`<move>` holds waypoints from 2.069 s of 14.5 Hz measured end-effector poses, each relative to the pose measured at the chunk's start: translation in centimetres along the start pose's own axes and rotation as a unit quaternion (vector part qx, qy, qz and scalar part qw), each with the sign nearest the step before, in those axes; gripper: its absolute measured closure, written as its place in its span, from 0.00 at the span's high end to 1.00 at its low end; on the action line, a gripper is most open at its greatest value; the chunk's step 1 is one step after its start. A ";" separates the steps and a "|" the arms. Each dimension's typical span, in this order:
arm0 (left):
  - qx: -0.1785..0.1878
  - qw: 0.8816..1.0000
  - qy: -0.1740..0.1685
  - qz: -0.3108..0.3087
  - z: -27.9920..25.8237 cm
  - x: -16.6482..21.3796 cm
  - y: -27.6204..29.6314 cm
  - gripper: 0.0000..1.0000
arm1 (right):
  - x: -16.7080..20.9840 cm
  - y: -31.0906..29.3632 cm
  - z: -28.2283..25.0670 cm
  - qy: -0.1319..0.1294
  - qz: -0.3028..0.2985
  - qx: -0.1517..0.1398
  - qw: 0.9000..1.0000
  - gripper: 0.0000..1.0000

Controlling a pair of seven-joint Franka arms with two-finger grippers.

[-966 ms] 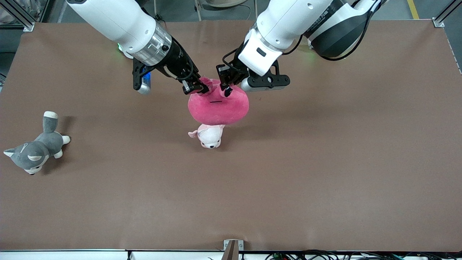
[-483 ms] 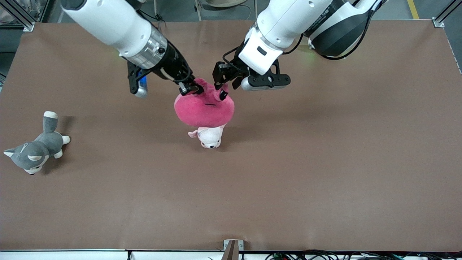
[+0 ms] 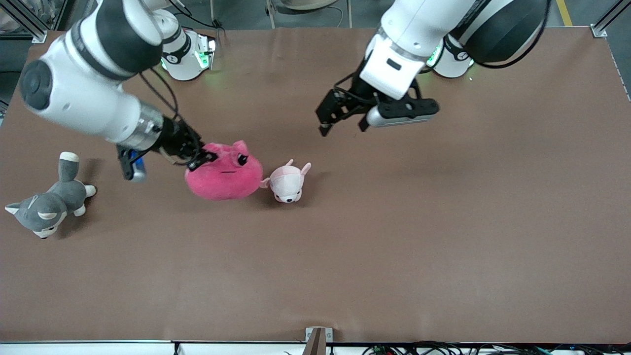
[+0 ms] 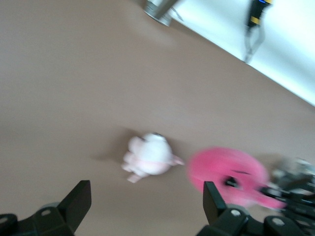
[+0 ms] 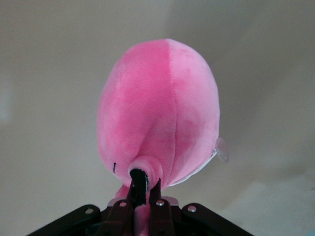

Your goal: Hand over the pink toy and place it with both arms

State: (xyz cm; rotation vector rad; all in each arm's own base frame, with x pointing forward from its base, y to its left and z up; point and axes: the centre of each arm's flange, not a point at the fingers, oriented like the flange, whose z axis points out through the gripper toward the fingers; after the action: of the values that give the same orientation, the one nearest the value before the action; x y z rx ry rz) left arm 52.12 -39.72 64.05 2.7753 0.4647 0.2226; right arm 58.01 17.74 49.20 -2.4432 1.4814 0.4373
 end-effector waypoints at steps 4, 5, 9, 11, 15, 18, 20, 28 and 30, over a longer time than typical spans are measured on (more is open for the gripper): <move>0.093 0.995 -0.004 0.042 0.0 4.1 -5.3 1.00 | 7.5 3.3 1.8 -0.011 0.022 -0.021 0.999 0.11; 0.106 0.993 -0.010 0.052 -0.2 5.6 -7.0 1.00 | 8.7 4.0 2.3 -0.014 0.032 -0.024 0.999 0.11; 0.151 0.984 -0.040 0.091 -2.5 9.8 -13.3 1.00 | 12.1 6.2 5.1 -0.013 0.035 -0.026 0.999 0.11; 0.165 0.981 -0.051 0.093 -3.6 11.6 -16.4 1.00 | 13.9 7.5 7.0 -0.007 0.017 -0.023 1.000 0.11; 0.151 0.982 -0.081 0.081 -5.7 14.5 -21.7 1.00 | 16.8 9.6 9.3 -0.011 0.000 -0.030 0.999 0.31; 0.146 0.982 -0.088 0.083 -7.6 15.4 -25.3 1.00 | 17.2 9.4 9.0 -0.009 -0.035 -0.025 0.999 0.63; 0.153 0.979 -0.094 0.092 -8.1 15.1 -27.2 1.00 | 17.0 8.4 7.3 0.001 -0.099 -0.013 0.995 0.81; 0.168 0.975 -0.106 0.100 -7.8 13.6 -29.6 1.00 | 16.5 5.5 -4.1 0.108 -0.427 -0.091 0.893 1.00; 0.158 0.976 -0.104 0.110 -8.0 13.4 -30.4 1.00 | 17.2 5.7 -6.2 0.124 -0.484 -0.116 0.858 1.00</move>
State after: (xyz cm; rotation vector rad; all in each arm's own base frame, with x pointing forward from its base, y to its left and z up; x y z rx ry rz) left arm 54.18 -5.62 62.76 3.1159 0.1487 -0.1039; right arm 61.24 -1.12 48.07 -3.0996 0.0875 0.0712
